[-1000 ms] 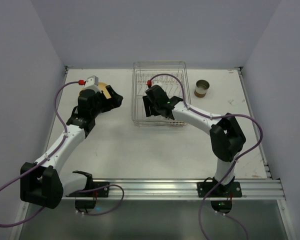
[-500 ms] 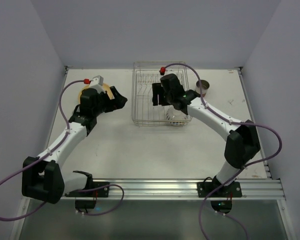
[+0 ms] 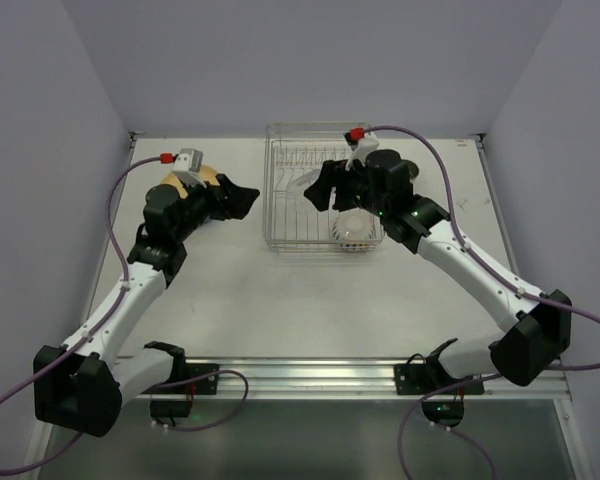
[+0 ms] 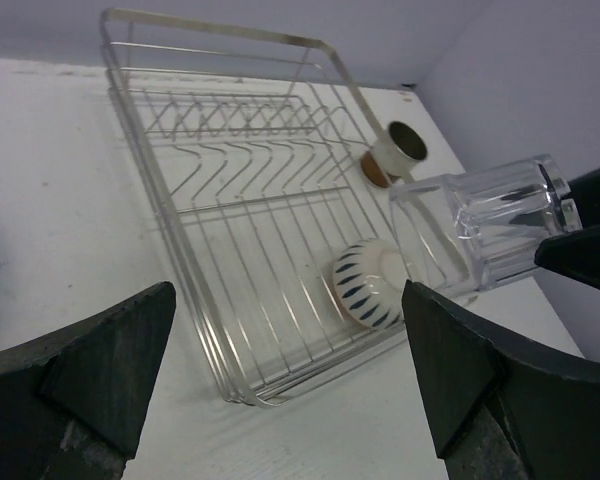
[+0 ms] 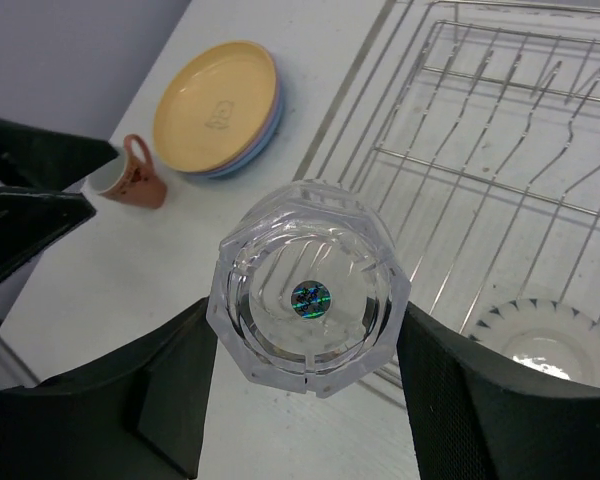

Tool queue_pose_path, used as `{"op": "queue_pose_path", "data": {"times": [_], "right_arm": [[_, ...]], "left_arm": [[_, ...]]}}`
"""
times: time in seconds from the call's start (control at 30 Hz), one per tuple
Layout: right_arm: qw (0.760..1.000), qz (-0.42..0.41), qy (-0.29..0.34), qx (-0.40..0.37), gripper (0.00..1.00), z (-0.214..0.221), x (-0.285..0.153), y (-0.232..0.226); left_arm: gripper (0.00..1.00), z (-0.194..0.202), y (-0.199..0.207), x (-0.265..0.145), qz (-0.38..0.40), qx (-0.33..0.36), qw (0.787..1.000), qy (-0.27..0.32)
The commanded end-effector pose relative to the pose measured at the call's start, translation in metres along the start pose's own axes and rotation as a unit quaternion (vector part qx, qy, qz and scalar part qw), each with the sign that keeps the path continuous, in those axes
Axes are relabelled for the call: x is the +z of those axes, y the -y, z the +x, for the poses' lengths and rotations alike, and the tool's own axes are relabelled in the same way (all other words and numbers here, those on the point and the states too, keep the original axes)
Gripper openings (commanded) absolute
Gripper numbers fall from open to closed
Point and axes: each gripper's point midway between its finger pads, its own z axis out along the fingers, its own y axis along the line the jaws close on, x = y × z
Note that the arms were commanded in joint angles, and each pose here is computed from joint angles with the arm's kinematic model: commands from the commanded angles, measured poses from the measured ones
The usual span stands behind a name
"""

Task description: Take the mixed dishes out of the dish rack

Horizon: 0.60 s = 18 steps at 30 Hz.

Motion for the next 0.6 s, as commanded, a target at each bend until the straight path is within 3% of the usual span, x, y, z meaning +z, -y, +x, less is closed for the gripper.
{"op": "queue_pose_path", "data": {"times": [0.0,0.17,0.33,0.57], "right_arm": [[0.992,-0.115,0.058,-0.008,0.34,-0.028,-0.033,-0.045],[0.981,-0.171,0.084,-0.022,0.33,-0.024,-0.060,-0.060],[0.970,-0.207,0.118,-0.039,0.32,-0.028,-0.085,-0.070],[0.958,-0.239,0.150,-0.053,0.33,-0.034,-0.115,-0.080]], "left_arm": [[1.00,-0.001,0.060,-0.013,0.172,0.040,0.984,0.012],[1.00,-0.003,0.094,-0.029,0.270,0.022,0.962,0.009],[1.00,-0.004,0.126,-0.052,0.374,0.019,0.927,0.003],[0.97,-0.004,0.145,-0.075,0.434,-0.016,0.901,-0.012]]}}
